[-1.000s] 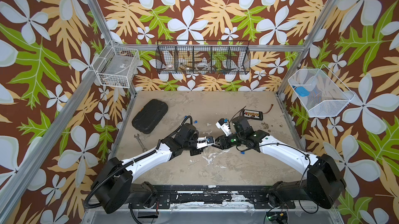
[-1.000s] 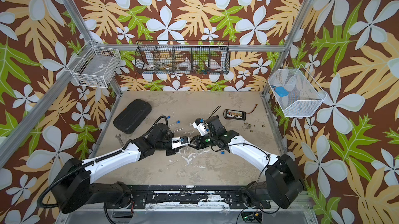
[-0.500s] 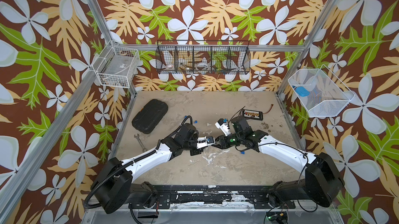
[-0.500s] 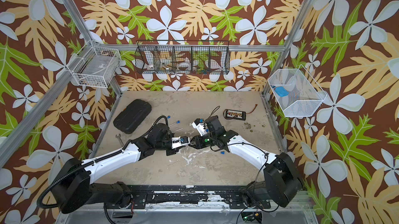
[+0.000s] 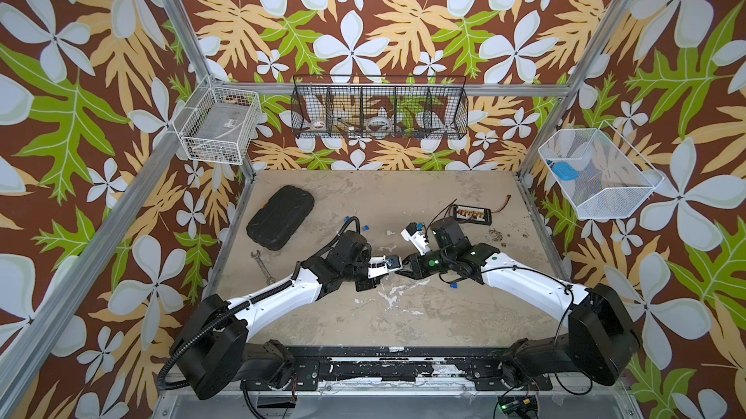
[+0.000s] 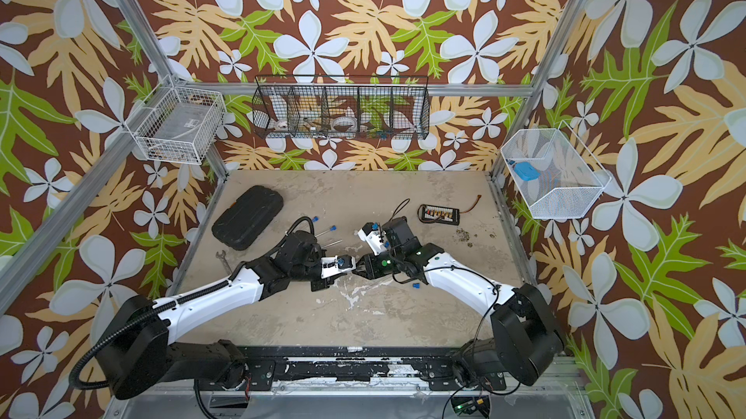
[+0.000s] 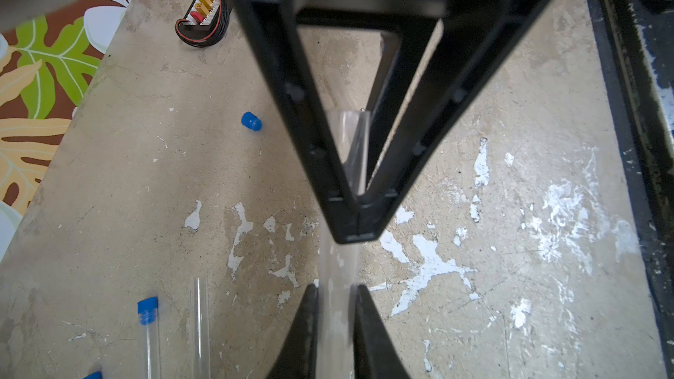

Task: Insert stoppers into test tubes
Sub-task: Adjust the test tube.

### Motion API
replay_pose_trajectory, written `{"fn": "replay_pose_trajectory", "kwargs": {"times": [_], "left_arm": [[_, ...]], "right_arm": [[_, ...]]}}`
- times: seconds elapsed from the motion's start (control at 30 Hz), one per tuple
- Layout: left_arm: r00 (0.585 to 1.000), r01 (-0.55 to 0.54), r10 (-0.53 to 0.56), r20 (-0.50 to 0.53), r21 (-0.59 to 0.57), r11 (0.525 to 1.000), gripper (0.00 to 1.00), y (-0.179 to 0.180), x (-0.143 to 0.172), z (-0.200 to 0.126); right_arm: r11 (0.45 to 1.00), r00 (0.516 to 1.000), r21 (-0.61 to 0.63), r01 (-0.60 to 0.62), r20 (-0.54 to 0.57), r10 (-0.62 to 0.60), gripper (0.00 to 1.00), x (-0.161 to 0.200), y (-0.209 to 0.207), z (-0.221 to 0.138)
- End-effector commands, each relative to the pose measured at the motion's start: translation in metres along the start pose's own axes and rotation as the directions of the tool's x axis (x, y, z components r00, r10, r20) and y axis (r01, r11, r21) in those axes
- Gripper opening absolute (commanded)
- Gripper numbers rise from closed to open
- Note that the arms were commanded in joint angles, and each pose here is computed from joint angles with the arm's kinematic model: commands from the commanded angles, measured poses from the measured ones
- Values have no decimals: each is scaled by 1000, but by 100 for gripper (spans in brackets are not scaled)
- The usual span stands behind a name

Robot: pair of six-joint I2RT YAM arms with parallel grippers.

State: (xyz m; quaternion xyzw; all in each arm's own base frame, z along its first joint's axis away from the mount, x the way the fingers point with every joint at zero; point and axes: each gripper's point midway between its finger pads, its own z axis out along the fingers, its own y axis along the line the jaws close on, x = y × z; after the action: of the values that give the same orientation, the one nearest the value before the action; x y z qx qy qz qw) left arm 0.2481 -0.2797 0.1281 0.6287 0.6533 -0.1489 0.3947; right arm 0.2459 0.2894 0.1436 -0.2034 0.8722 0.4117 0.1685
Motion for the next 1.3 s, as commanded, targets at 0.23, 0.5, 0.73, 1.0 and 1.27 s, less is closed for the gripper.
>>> {"fn": "replay_pose_trajectory", "kwargs": {"times": [0.23, 0.5, 0.73, 1.0, 1.27], "left_arm": [[1000, -7, 7, 17, -10, 1000, 8, 2, -4, 0], [1000, -17, 17, 13, -47, 999, 28, 6, -1, -2], [1000, -19, 20, 21, -67, 998, 31, 8, -2, -4], [998, -30, 34, 48, -72, 997, 29, 6, -6, -8], [998, -35, 39, 44, -72, 997, 20, 6, -5, -8]], "right_arm": [[1000, 1000, 10, 0, 15, 0, 19, -4, 0, -2], [999, 999, -43, 8, 33, -7, 17, -8, 15, -9], [995, 999, -101, 10, 48, -5, 17, -7, 27, -23], [989, 999, -144, 12, 47, -5, 17, -5, 36, -28], [991, 999, -134, 8, 50, -1, 17, -7, 34, -27]]}}
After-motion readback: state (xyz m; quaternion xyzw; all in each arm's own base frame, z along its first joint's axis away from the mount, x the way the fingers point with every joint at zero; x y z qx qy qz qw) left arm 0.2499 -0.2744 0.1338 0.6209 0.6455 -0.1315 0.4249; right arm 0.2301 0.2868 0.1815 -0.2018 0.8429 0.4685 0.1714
